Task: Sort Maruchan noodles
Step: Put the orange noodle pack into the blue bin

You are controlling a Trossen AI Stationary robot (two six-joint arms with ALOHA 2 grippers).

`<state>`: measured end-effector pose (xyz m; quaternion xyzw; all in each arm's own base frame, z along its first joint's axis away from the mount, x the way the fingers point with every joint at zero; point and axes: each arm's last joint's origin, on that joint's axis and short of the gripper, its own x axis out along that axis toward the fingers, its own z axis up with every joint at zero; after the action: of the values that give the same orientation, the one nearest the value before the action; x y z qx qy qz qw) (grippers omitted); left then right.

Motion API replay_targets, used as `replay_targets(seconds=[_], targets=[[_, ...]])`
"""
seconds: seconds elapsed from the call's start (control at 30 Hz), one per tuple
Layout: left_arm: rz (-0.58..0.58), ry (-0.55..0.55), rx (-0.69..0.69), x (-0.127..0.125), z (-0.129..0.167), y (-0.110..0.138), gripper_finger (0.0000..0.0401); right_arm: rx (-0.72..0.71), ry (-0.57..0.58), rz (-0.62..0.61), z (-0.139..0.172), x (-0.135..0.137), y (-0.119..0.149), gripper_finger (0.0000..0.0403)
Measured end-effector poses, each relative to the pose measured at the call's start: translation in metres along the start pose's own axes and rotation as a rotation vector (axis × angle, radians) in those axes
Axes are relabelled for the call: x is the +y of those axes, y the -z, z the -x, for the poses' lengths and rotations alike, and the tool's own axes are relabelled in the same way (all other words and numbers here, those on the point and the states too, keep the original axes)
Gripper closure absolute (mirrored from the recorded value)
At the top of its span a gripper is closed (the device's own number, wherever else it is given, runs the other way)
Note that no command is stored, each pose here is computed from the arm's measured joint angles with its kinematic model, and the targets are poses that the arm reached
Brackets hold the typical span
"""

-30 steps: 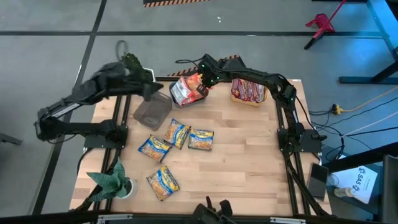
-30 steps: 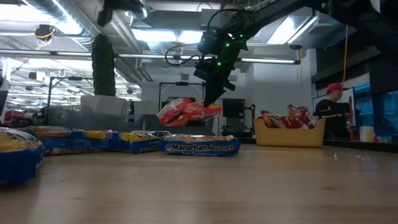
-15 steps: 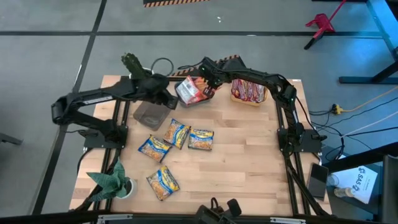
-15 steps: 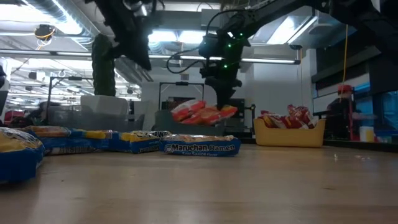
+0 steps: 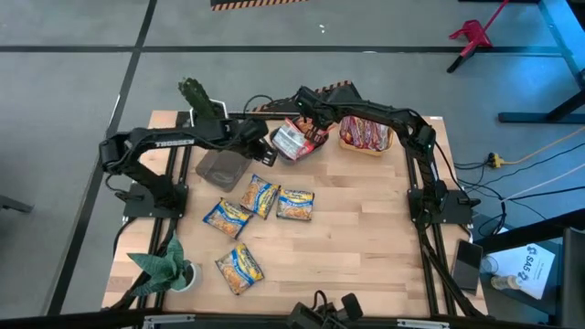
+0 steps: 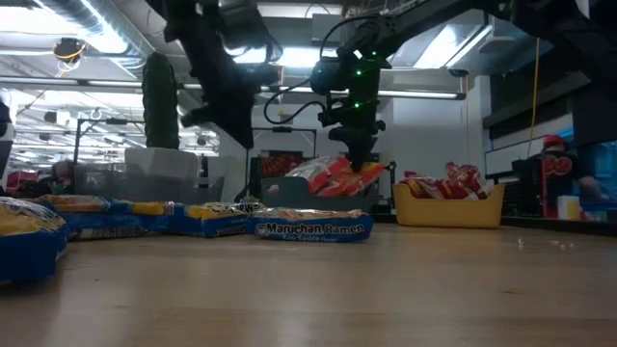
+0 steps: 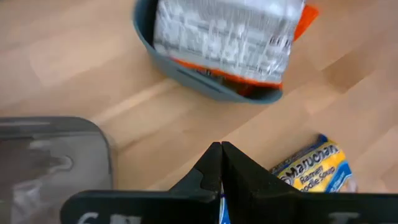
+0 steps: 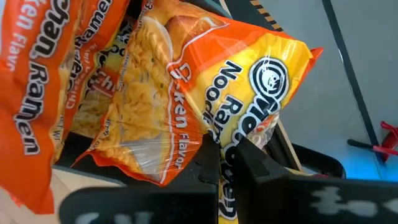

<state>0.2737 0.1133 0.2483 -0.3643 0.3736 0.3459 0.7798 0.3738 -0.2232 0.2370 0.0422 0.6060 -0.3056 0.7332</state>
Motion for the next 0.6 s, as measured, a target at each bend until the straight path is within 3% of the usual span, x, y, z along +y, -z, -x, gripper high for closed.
replay_targets(seconds=[0.3, 0.6], targets=[[0.001, 0.002, -0.005, -0.006, -0.035, -0.003, 0.0401, -0.002, -0.007, -0.001, 0.000, 0.000, 0.000, 0.0402], [-0.006, -0.077, 0.031, 0.003, -0.068, -0.002, 0.0401, 0.001, -0.009, 0.003, 0.001, 0.000, 0.000, 0.0402]])
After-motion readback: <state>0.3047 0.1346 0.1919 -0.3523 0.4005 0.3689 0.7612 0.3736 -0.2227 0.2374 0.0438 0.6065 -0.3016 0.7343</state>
